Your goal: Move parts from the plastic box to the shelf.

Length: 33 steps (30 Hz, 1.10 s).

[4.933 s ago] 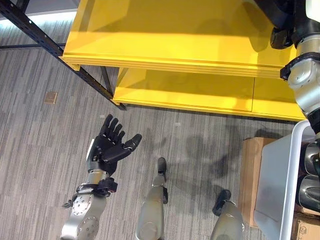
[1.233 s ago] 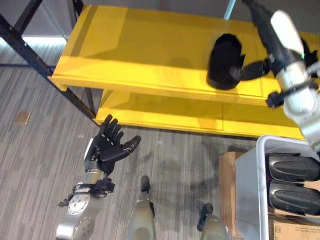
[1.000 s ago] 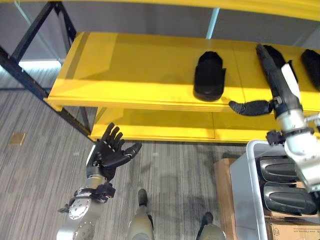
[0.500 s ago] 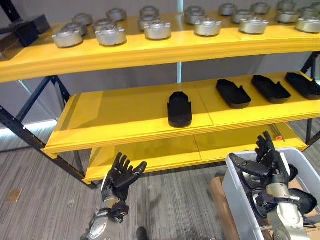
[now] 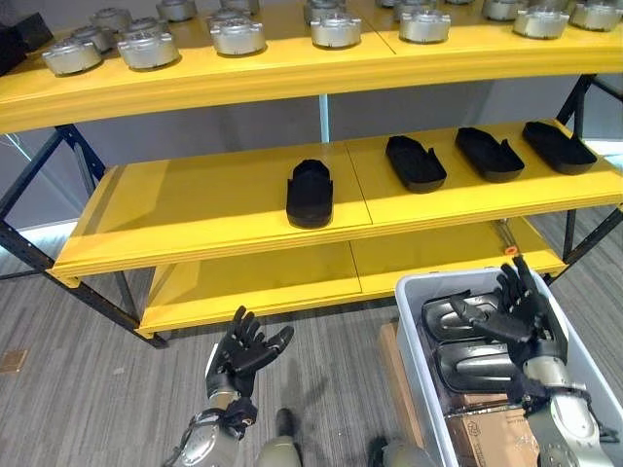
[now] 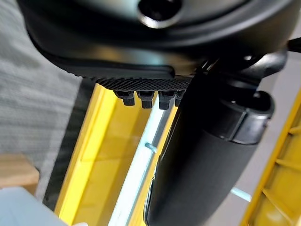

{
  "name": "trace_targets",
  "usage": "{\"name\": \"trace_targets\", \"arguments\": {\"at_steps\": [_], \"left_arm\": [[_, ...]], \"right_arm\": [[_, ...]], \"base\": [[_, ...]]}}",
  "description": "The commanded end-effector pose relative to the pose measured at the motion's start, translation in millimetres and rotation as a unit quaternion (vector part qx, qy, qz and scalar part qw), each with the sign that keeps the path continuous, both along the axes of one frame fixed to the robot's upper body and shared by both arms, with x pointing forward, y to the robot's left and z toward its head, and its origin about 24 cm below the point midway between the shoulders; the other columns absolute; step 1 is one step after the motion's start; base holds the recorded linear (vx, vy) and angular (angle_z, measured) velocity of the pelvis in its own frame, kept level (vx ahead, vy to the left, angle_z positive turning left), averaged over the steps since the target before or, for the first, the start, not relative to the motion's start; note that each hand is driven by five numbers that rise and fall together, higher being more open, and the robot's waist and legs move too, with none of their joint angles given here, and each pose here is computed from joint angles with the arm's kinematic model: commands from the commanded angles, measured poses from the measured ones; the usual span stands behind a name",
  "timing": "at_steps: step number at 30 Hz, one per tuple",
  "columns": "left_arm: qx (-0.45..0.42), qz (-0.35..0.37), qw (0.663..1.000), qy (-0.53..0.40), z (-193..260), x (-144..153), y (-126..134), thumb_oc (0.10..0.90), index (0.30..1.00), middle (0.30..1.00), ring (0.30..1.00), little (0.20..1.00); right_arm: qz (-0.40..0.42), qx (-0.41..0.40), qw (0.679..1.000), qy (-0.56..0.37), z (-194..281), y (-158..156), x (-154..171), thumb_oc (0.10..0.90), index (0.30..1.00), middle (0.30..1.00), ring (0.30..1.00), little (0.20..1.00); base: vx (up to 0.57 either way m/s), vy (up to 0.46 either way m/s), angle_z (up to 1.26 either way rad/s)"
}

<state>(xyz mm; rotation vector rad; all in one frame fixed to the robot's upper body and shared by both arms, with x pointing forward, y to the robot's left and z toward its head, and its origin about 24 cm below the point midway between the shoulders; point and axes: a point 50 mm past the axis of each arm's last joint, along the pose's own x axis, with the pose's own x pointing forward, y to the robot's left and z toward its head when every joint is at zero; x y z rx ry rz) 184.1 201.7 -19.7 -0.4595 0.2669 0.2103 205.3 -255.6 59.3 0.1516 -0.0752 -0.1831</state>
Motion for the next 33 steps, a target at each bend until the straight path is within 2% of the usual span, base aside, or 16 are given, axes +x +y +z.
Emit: {"name": "trace_targets", "arguments": {"at_steps": [1, 5, 9, 12, 27, 33], "left_arm": [[0.051, 0.011, 0.985, -0.162, 63, 23, 16, 0.900, 1.000, 1.000, 1.000, 1.000], [0.050, 0.018, 0.986, -0.161, 62, 21, 16, 0.900, 1.000, 1.000, 1.000, 1.000], [0.068, 0.021, 0.981, -0.180, 73, 26, 23, 0.900, 1.000, 1.000, 1.000, 1.000], [0.075, 0.031, 0.979, -0.188, 78, 27, 27, 0.900, 1.000, 1.000, 1.000, 1.000], [0.077, 0.023, 0.978, -0.190, 81, 32, 24, 0.900, 1.000, 1.000, 1.000, 1.000], [0.096, -0.007, 0.977, -0.192, 84, 37, 21, 0.900, 1.000, 1.000, 1.000, 1.000]], "right_arm": [[0.038, -0.032, 0.984, -0.173, 64, 20, 17, 0.900, 1.000, 1.000, 1.000, 1.000], [0.050, -0.017, 0.984, -0.170, 59, 27, 14, 0.900, 1.000, 1.000, 1.000, 1.000], [0.056, 0.043, 0.983, -0.169, 53, 34, 15, 0.900, 1.000, 1.000, 1.000, 1.000], [0.059, 0.057, 0.982, -0.168, 53, 35, 17, 0.900, 1.000, 1.000, 1.000, 1.000], [0.085, 0.071, 0.975, -0.191, 64, 46, 27, 0.900, 1.000, 1.000, 1.000, 1.000], [0.099, 0.064, 0.975, -0.186, 62, 51, 28, 0.900, 1.000, 1.000, 1.000, 1.000]], "base": [[0.26, 0.144, -0.15], [0.32, 0.190, -0.54], [0.24, 0.160, -0.51], [0.16, 0.141, -0.30], [0.11, 0.052, 0.04], [0.10, 0.195, 0.16]]}}
